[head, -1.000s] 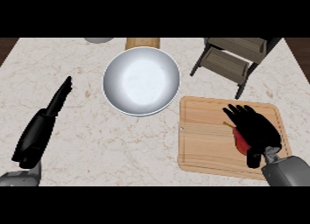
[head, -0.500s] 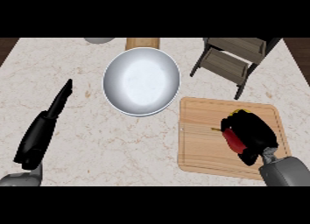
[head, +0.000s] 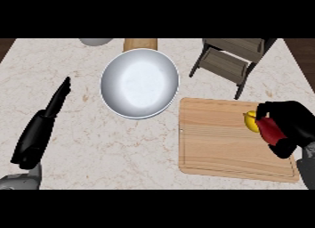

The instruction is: Pick the pear from the cutting board and place it in the tiered basket

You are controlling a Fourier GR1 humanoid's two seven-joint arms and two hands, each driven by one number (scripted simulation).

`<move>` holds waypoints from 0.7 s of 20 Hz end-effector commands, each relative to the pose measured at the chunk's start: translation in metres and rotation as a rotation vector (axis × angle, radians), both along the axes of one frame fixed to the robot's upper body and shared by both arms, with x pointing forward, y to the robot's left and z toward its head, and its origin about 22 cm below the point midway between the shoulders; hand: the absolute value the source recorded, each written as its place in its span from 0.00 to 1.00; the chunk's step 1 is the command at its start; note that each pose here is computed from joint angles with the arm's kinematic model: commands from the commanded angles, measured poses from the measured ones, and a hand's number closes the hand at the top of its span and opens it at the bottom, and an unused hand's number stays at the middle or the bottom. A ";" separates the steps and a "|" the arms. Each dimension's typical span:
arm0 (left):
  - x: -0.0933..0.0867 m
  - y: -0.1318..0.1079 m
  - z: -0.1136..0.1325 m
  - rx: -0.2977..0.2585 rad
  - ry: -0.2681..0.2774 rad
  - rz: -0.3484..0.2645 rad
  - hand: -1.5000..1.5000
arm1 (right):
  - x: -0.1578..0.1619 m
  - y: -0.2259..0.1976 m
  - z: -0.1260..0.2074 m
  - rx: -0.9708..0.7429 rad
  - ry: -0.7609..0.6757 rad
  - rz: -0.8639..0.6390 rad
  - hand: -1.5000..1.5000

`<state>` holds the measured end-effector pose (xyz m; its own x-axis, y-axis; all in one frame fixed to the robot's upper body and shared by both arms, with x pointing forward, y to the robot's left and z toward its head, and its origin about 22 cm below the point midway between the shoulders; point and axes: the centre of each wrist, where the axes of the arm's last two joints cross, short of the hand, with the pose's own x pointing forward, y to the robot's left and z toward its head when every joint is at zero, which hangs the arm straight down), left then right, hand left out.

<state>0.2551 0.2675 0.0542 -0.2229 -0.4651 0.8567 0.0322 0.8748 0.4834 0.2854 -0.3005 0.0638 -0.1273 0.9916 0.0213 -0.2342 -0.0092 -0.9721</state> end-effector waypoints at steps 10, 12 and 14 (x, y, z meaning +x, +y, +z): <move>0.001 -0.006 0.000 -0.003 -0.006 -0.002 0.50 | -0.042 -0.200 0.215 0.202 -0.268 -0.640 1.00; -0.005 0.000 -0.002 0.010 -0.010 0.014 0.50 | -0.049 -0.214 0.233 0.378 -0.334 -0.634 1.00; 0.001 -0.001 -0.005 0.013 0.010 -0.006 0.50 | -0.057 -0.219 0.255 0.453 -0.373 -0.597 1.00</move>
